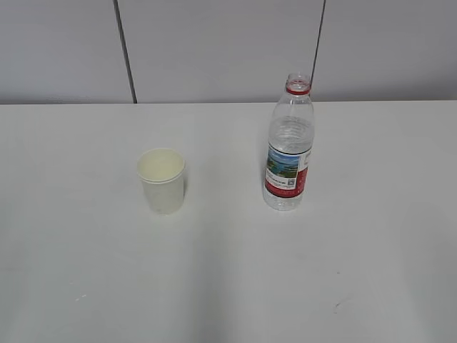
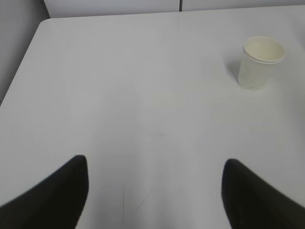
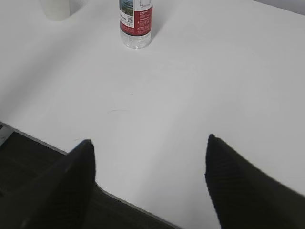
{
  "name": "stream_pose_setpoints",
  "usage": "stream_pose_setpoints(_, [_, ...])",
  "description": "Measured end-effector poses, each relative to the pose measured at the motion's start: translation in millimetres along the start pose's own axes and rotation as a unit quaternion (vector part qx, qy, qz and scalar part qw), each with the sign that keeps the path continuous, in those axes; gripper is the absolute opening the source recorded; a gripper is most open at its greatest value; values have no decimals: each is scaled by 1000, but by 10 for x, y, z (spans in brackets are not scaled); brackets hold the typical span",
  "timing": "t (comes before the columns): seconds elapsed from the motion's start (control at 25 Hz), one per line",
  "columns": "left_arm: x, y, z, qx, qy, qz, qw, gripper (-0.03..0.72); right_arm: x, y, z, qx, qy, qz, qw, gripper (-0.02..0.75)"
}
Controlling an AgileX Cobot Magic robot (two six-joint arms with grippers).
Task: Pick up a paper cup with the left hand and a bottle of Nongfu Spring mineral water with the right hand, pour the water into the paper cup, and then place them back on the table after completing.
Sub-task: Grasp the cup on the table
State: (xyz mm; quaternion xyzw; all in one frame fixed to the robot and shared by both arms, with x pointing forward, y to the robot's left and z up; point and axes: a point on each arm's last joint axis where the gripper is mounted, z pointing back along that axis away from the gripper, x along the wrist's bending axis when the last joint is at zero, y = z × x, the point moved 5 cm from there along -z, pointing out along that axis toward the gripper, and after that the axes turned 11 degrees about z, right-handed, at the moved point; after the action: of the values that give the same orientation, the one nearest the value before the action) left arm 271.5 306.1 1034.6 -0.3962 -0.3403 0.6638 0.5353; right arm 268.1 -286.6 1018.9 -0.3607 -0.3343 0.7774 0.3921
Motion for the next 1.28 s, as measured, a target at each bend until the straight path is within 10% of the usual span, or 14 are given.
stream_pose_setpoints(1.28, [0,0,0,0,0,0,1000,507,0,0,0,0,0,0,1000,534])
